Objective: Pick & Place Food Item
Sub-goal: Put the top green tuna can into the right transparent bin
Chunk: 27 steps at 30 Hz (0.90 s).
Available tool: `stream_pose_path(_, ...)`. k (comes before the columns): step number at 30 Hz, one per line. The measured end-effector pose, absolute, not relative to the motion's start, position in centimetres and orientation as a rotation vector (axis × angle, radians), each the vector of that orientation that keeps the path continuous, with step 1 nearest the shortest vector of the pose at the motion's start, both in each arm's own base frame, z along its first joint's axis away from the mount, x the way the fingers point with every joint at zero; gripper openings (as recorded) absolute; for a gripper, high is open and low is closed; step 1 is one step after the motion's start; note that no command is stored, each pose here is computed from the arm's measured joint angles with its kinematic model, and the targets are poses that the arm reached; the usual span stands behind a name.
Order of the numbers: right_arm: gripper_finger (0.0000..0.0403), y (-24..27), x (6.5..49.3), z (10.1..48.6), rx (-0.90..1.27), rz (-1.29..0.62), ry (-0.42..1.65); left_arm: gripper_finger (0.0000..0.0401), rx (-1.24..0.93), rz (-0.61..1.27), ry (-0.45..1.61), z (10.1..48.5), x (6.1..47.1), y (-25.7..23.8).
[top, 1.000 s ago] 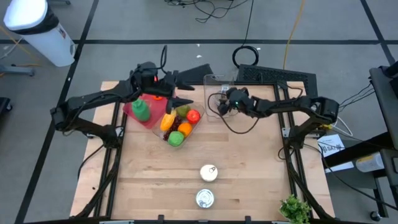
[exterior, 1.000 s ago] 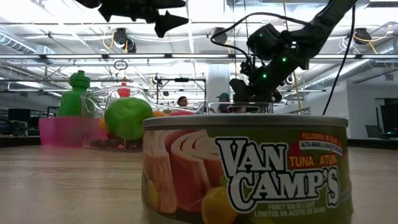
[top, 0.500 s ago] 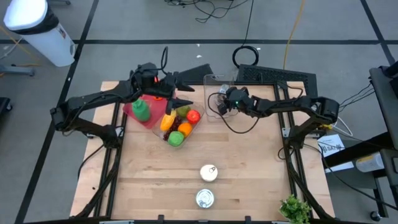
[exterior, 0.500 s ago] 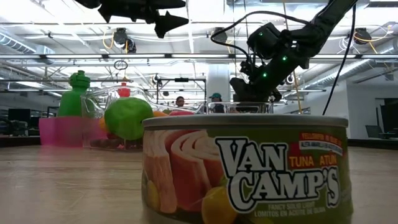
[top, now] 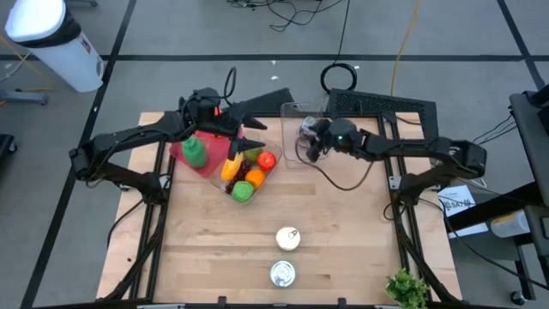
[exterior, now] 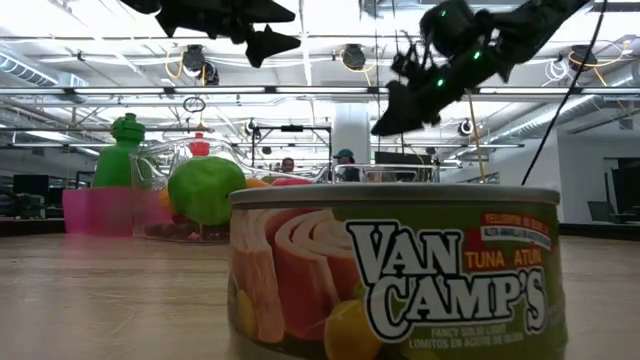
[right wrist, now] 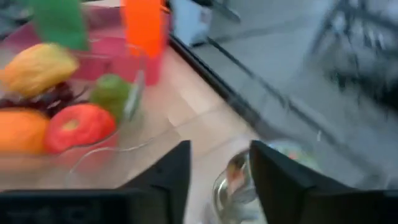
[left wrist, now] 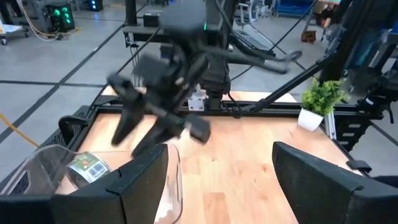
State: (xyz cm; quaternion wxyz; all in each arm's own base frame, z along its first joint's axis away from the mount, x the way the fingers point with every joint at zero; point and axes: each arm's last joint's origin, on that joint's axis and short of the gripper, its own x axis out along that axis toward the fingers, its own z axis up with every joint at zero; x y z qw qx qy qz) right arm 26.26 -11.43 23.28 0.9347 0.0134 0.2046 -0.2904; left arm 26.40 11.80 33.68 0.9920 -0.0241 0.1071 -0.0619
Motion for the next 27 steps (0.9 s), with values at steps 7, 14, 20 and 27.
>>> stream_pose_path(7, 0.0278, -11.9, 26.3, 28.3, -0.214, -0.489, 0.645, 0.0301, -0.053, -0.128, 0.249, 33.3, 26.3, 11.8)
stream_pose_path(14, 0.0305, -14.5, 28.8, 27.8, -0.386, -0.397, 0.932, 0.0301, -0.047, -0.127, 0.241, 33.4, 26.3, 11.8)
stream_pose_path(20, 0.0294, -14.9, 29.7, 26.3, -0.600, -0.251, 1.061, 0.0301, -0.063, -0.128, 0.263, 33.2, 26.3, 11.7)
stream_pose_path(27, 0.0286, -15.8, 30.7, 23.9, -0.795, -0.232, 1.225, 0.0301, -0.066, -0.128, 0.267, 33.1, 26.3, 11.7)
